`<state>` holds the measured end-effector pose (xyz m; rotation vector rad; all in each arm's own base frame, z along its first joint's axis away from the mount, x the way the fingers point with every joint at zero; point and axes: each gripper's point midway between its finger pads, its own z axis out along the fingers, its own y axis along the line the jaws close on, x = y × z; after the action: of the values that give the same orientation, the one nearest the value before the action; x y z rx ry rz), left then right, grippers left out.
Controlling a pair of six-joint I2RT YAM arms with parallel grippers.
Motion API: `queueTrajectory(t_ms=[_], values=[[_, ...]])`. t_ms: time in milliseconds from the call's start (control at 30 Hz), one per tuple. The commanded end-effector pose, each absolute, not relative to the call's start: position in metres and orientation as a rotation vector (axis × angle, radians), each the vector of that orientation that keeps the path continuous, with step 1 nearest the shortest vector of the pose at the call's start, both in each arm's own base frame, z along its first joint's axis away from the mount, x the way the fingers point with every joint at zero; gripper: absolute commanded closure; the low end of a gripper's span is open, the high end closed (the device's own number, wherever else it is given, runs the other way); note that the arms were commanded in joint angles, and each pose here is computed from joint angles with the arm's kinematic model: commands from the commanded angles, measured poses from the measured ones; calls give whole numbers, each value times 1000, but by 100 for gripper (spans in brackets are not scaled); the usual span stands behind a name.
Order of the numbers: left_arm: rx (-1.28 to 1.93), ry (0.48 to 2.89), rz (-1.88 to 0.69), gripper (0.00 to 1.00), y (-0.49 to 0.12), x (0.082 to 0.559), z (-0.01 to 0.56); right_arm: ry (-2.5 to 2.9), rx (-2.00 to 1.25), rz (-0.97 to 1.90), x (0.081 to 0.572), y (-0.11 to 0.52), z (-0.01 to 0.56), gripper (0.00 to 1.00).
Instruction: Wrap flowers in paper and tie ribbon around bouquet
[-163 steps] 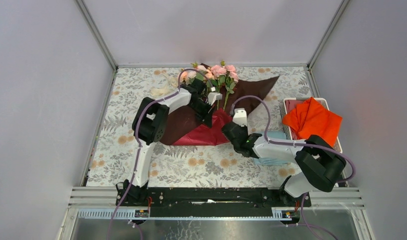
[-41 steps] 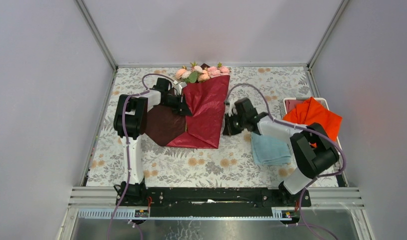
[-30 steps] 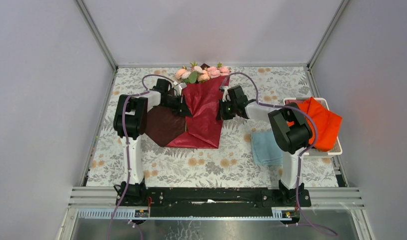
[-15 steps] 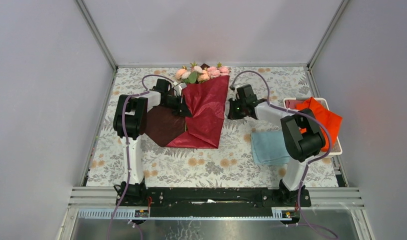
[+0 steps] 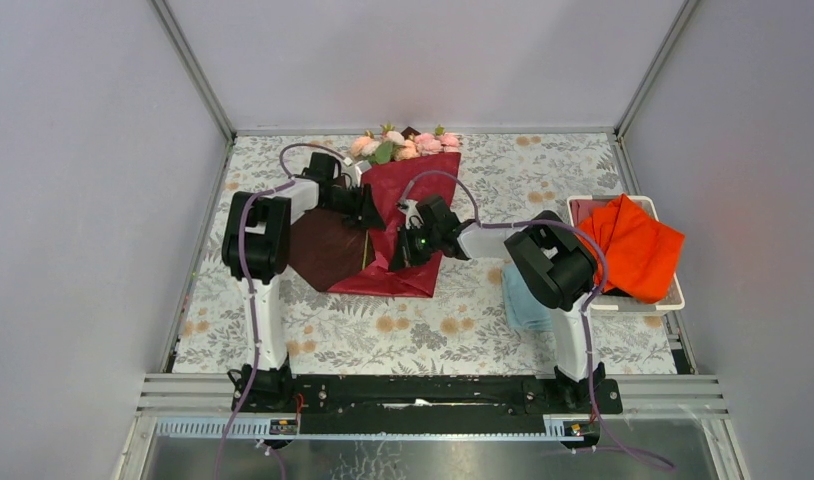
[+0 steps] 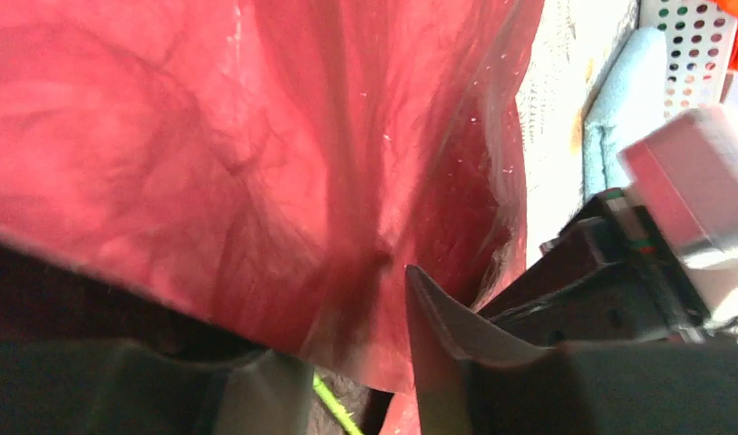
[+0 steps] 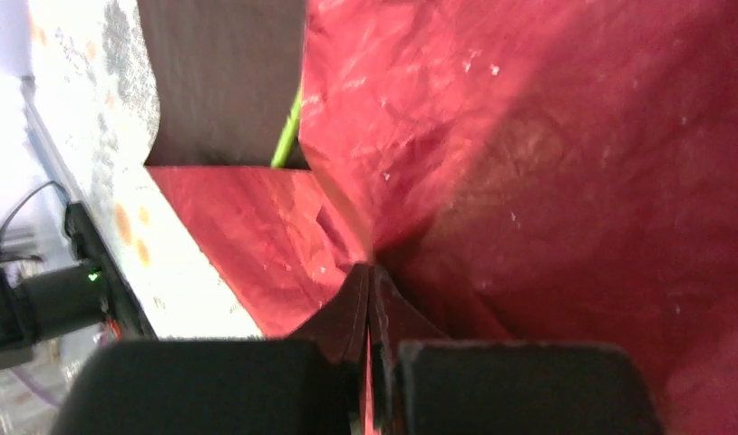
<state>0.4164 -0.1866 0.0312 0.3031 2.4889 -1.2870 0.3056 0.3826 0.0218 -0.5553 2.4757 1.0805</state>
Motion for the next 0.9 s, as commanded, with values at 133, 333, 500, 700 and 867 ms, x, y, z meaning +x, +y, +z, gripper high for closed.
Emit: queueTrajectory(t_ms=[133,333,500,700,867], values=[[334,2442,-991,36,-134,415,95,2595,-442,1060,294,368,-11,100],[38,2518,-606,13,-11,397,79,2576,-444,1060,292,366,-9,100],[-140,2617,-394,2,60,367,42,2559,-467,1050,293,364,-8,100],[-191,2695,-467,2,57,348,7,2550,-490,1045,292,363,-8,100],[-187,2682,-790,8,19,343,3,2547,-494,1024,293,361,-8,100]])
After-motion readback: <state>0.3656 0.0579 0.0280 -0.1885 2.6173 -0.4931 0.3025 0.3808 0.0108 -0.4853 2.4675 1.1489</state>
